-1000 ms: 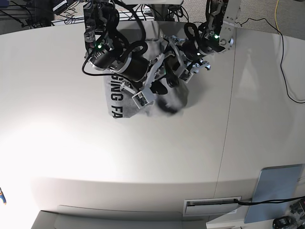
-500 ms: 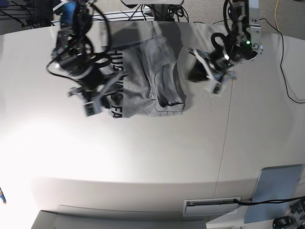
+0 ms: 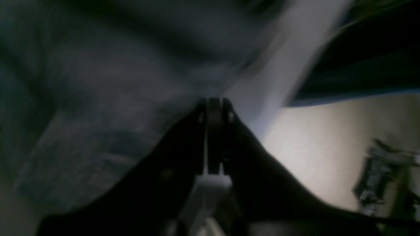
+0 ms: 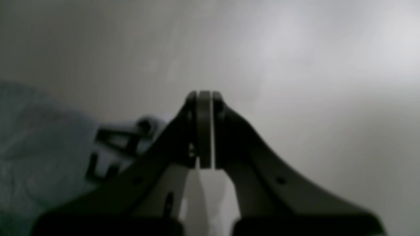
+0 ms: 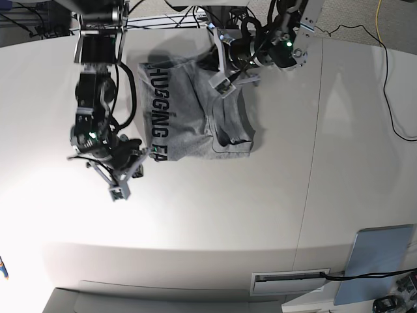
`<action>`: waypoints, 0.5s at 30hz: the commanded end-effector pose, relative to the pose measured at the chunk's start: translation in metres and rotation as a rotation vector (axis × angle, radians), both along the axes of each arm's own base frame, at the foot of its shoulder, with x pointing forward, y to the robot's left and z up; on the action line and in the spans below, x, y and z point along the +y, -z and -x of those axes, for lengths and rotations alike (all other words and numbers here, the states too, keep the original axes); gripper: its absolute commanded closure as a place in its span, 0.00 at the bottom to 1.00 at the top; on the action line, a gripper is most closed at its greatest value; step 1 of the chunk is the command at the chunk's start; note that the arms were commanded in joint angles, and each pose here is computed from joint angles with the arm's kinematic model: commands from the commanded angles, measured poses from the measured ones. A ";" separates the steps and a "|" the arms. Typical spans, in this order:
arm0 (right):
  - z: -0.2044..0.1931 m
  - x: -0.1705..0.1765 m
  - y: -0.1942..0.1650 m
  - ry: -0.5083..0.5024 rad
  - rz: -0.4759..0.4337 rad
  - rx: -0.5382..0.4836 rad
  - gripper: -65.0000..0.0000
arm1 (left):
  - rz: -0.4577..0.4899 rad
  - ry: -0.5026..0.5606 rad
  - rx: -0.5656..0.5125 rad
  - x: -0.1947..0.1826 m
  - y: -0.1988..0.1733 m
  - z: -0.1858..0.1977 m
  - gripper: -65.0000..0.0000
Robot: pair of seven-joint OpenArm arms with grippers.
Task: Fold the T-shirt properly
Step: 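Flatten and square the folded shirt with both grippers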
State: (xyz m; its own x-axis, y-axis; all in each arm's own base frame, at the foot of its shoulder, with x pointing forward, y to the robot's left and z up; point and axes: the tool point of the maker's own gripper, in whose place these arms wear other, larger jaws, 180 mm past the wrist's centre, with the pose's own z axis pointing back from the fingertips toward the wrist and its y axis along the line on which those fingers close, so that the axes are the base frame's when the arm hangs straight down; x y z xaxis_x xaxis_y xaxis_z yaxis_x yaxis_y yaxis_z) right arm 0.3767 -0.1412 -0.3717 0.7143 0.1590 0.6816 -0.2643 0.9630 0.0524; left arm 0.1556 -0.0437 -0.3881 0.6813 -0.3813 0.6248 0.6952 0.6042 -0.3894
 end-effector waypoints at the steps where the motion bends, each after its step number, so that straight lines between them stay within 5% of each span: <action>1: -0.010 0.002 -0.009 -0.022 -0.008 -0.029 0.98 | 0.017 -0.025 -0.025 -0.001 -0.003 -0.007 1.00; 9: 0.007 0.008 0.011 -0.108 -0.020 0.083 0.98 | -0.138 -0.170 -0.012 0.057 0.035 -0.028 1.00; 15: 0.034 0.011 0.014 -0.185 -0.057 0.136 0.98 | -0.197 -0.369 -0.114 0.123 0.031 -0.066 1.00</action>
